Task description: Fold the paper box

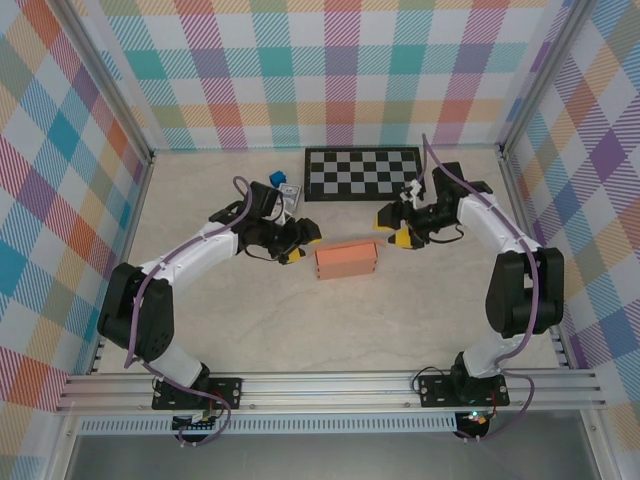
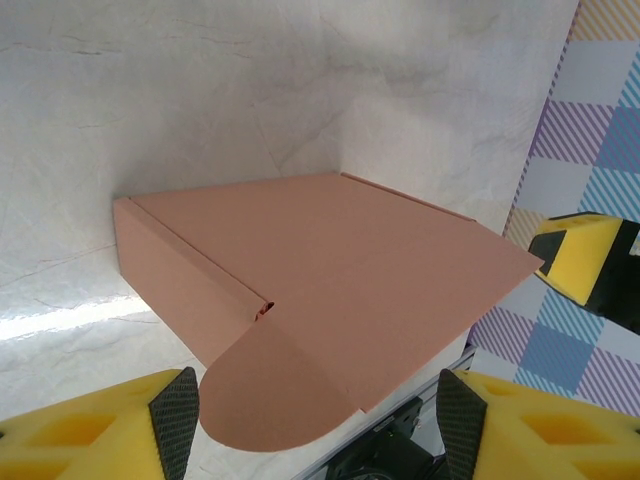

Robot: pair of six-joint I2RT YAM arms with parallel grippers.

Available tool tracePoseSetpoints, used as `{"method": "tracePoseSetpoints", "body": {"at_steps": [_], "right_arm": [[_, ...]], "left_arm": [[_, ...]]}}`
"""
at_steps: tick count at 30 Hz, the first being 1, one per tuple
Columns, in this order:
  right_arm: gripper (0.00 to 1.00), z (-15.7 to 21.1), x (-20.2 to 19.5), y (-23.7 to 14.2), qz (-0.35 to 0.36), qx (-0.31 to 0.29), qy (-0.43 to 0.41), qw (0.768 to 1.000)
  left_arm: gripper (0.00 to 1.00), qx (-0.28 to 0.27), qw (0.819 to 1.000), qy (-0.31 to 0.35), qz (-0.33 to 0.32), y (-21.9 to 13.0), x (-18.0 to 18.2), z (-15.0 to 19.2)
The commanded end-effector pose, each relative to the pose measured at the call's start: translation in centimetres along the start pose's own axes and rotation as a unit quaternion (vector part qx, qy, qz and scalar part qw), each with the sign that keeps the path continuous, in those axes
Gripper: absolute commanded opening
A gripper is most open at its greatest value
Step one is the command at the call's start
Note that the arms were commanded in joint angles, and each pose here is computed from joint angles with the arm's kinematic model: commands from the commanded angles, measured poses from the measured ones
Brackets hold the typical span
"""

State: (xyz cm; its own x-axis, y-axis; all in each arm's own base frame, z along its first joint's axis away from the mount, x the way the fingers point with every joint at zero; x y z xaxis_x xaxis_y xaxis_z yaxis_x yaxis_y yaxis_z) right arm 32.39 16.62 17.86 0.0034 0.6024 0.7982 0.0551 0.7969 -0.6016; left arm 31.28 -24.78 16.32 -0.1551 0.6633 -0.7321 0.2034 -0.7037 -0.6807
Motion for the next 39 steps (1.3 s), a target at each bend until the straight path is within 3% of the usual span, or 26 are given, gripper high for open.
{"method": "tracePoseSetpoints", "body": {"at_steps": [1, 28, 39], "right_arm": [[0.77, 0.9, 0.1, 0.9, -0.015, 0.025, 0.012, 1.0], [0.72, 0.9, 1.4, 2.3, -0.033, 0.044, 0.013, 0.998], [0.78, 0.6, 1.0, 1.8, 0.004, 0.042, -0.011, 0.999]], "left_arm": [[0.66, 0.001, 1.0, 0.007, 0.021, -0.2, -1.6, -0.3], [0.66, 0.001, 0.999, 0.013, 0.04, 1.1, -3.5, -0.5], [0.69, -0.022, 0.998, 0.061, -0.022, -2.4, -0.6, -2.1]]}}
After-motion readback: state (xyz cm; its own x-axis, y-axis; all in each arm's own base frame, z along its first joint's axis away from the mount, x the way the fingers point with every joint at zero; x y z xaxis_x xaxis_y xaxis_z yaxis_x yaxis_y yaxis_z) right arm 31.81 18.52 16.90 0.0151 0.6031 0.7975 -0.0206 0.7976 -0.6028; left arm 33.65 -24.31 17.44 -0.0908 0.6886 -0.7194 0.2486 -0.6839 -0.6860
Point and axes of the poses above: each hand's point on the last joint's axis, 136 mm out from that joint toward the fingers, its own y axis out along the fingers, its own x axis along the line the jaws close on, z = x × y, the point moved 2 cm from there along -y, back along the fingers, and after that the axes turned 1 degree about y, right-handed, at the moved point
